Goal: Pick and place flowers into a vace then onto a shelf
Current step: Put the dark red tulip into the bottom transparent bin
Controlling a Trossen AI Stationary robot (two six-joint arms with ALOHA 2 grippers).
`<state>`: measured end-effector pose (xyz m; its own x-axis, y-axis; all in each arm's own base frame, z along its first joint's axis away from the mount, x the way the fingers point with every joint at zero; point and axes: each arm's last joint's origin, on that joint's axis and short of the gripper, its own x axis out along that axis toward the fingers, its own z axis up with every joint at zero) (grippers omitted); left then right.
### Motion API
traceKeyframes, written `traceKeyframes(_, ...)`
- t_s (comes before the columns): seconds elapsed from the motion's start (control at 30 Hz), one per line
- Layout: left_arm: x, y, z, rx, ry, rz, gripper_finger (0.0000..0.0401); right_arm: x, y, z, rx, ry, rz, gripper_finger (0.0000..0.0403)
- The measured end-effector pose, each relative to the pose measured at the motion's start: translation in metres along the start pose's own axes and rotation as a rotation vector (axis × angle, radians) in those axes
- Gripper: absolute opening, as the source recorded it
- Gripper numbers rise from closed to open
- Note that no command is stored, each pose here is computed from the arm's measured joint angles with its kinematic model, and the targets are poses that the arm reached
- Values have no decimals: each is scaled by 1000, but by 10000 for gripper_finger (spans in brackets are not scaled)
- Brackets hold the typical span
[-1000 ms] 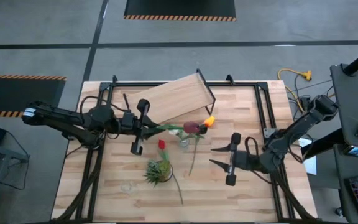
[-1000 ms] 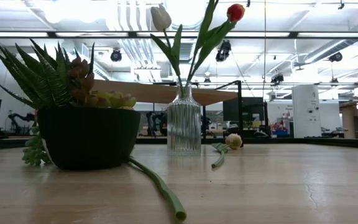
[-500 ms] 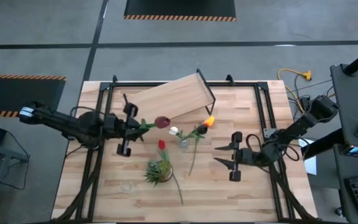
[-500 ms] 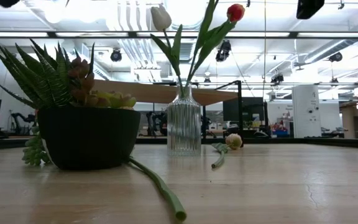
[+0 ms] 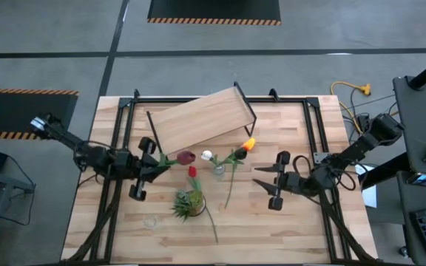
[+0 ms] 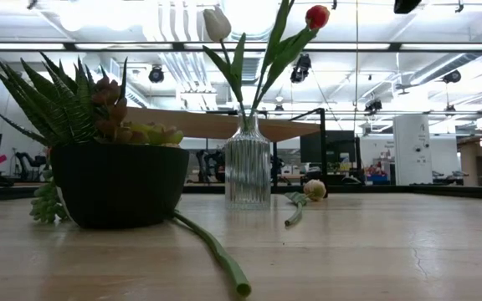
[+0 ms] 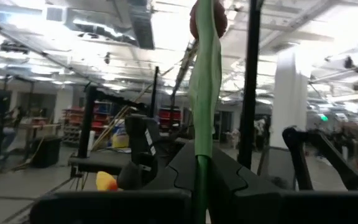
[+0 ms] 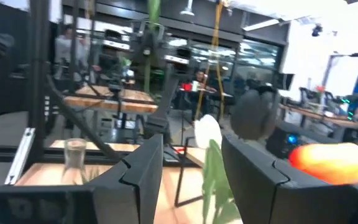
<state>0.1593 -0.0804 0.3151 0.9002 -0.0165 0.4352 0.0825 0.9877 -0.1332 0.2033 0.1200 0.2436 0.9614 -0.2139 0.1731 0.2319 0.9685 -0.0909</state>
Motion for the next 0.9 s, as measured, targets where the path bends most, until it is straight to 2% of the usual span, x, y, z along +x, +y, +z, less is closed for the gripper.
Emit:
traceKeyframes(0.17,0,-18,-6,-42,-10,39,0,0,-2,-1,5,20,-65,157)
traceKeyframes(0.67,13,-65,-41,-69,3,-21,0,0,-2,-2,25,22,-64,150)
traceKeyframes(0.77,17,-80,-46,-37,23,-26,0,0,-2,-2,22,25,-64,149)
traceKeyframes(0.9,19,-103,-49,31,63,19,0,0,-2,-2,37,24,-64,144)
